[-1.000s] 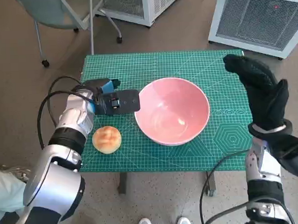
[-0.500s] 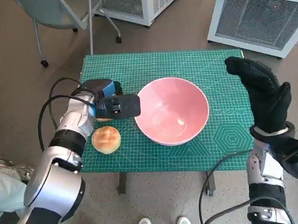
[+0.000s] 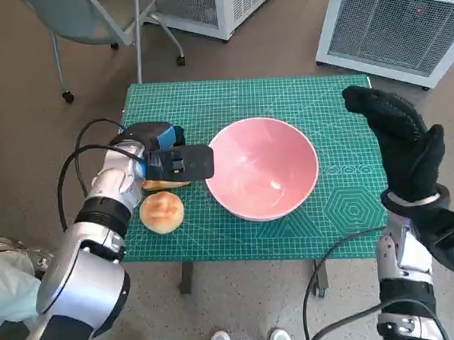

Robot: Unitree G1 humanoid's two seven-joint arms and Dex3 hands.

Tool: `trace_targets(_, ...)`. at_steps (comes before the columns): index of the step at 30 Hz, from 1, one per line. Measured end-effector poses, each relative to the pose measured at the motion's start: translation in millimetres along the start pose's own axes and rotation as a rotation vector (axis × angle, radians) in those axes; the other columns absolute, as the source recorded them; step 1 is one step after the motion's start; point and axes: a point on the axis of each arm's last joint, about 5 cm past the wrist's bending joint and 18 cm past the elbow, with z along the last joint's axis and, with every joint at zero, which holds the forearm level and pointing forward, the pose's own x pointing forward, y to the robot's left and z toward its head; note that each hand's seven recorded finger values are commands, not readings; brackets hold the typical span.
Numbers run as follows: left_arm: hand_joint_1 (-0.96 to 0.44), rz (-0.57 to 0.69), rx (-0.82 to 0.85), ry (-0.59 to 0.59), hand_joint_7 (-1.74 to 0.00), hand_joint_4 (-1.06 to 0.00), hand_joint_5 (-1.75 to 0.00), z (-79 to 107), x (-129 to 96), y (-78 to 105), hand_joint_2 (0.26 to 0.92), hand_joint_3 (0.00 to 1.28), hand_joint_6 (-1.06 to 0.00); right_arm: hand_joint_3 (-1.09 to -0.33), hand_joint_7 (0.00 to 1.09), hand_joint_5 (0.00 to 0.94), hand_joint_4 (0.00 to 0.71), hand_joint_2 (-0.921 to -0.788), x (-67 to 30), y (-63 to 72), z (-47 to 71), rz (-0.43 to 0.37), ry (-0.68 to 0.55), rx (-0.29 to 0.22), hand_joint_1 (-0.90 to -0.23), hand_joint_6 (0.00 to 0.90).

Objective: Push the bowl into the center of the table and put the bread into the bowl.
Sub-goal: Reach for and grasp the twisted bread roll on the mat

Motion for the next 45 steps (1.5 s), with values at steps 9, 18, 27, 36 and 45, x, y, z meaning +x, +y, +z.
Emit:
trace_targets(9, 0.0, 0.032, -0.02, -0.008, -1.07, -0.69, -1.23, -5.4, -1, 3.8, 0.92, 0.06, -0.64, -0.74, 0.46, 0.0, 0.086, -0.921, 0.6, 0.7, 0.0, 0.005, 0.001, 0.002, -0.644, -0.001)
trace_targets(18, 0.0, 0.093, -0.067, -0.027, -1.11, -0.7, -1.21, -9.7, -4, 18.5, 0.92, 0.07, -0.63, -0.741, 0.45, 0.0, 0.084, -0.921, 1.1, 2.6, -0.9, 0.011, 0.007, 0.011, -0.638, -0.001)
trace_targets(27, 0.0, 0.188, -0.126, -0.079, -1.11, -0.7, -1.21, -10.0, -8, 41.1, 0.92, 0.07, -0.62, -0.741, 0.44, 0.0, 0.084, -0.921, 1.2, 3.3, -1.2, 0.012, 0.007, 0.014, -0.641, -0.001)
trace_targets(36, 0.0, 0.299, -0.167, -0.176, -1.12, -0.71, -1.18, -6.6, -15, 63.0, 0.92, 0.06, -0.63, -0.743, 0.43, 0.0, 0.082, -0.921, 1.1, 3.8, -1.5, 0.012, 0.006, 0.018, -0.644, -0.001)
trace_targets(45, 0.08, 0.429, -0.19, -0.288, -0.97, -0.74, -1.17, -3.9, -29, 84.6, 0.909, 0.05, -0.59, -0.743, 0.43, 0.0, 0.082, -0.921, 0.7, 4.1, -1.9, 0.017, 0.009, 0.025, -0.642, -0.001)
